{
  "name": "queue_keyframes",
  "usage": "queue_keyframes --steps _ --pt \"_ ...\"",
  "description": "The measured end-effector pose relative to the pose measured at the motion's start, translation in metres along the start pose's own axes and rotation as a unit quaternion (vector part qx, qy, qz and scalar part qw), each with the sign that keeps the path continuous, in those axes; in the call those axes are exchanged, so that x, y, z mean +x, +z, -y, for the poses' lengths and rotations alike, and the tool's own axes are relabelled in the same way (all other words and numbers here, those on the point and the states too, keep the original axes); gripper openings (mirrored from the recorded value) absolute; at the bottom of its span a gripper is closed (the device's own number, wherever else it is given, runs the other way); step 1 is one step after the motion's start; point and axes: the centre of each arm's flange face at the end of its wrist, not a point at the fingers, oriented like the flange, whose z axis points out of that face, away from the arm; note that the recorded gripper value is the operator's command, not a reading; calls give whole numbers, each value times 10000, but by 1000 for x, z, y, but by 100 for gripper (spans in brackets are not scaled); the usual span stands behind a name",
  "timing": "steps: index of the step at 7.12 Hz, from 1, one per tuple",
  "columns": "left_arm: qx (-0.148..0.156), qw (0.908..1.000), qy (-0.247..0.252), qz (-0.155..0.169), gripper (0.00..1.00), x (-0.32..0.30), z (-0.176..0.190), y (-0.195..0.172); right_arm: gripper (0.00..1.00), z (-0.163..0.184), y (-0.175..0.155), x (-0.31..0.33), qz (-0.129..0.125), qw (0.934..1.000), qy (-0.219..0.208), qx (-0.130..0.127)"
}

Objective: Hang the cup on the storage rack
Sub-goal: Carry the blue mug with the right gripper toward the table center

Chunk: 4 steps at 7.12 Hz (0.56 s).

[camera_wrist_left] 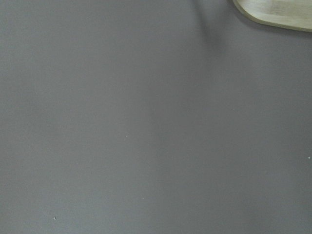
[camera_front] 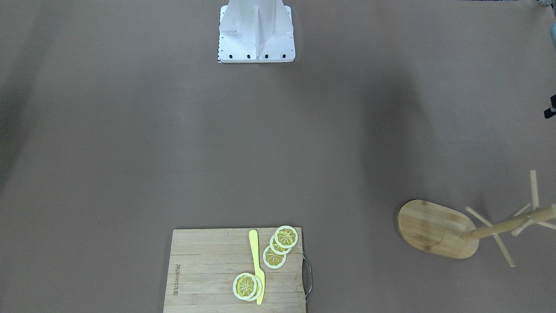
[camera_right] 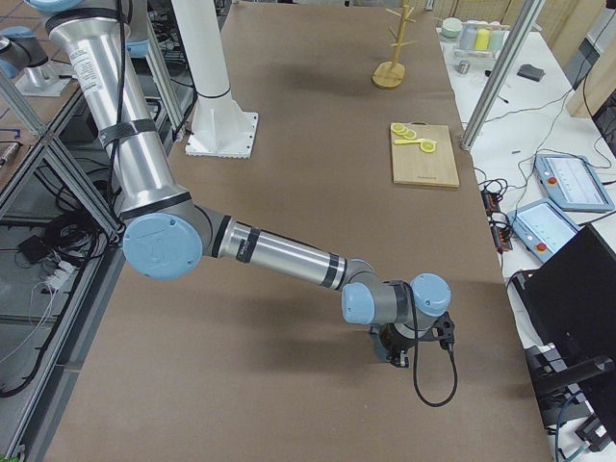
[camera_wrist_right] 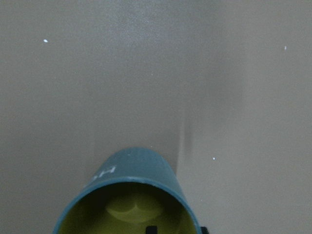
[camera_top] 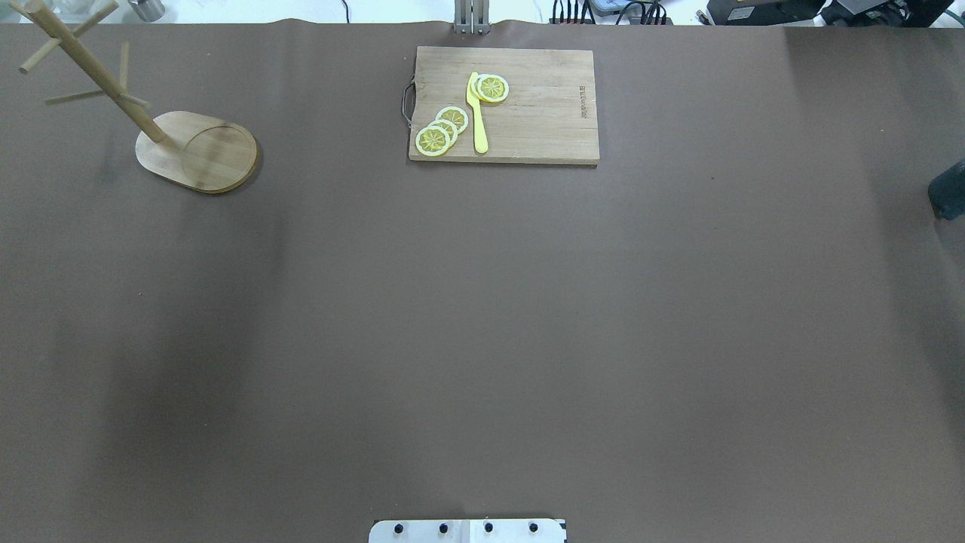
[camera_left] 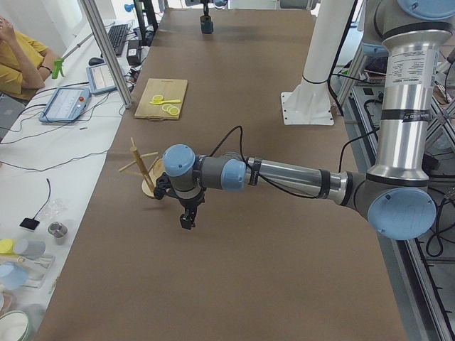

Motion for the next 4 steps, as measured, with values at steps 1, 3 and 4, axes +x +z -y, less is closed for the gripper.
queue_keyframes --steps 1,3,4 --pt "7 10000 4 -2 98 0 0 -1 0 3 -6 -6 30 10000 -39 62" --pt "19 10000 14 -8 98 2 0 -2 0 15 -41 -45 301 9988 -17 388" --pt "27 10000 25 -9 98 2 0 -3 0 18 -58 -79 601 9968 102 508"
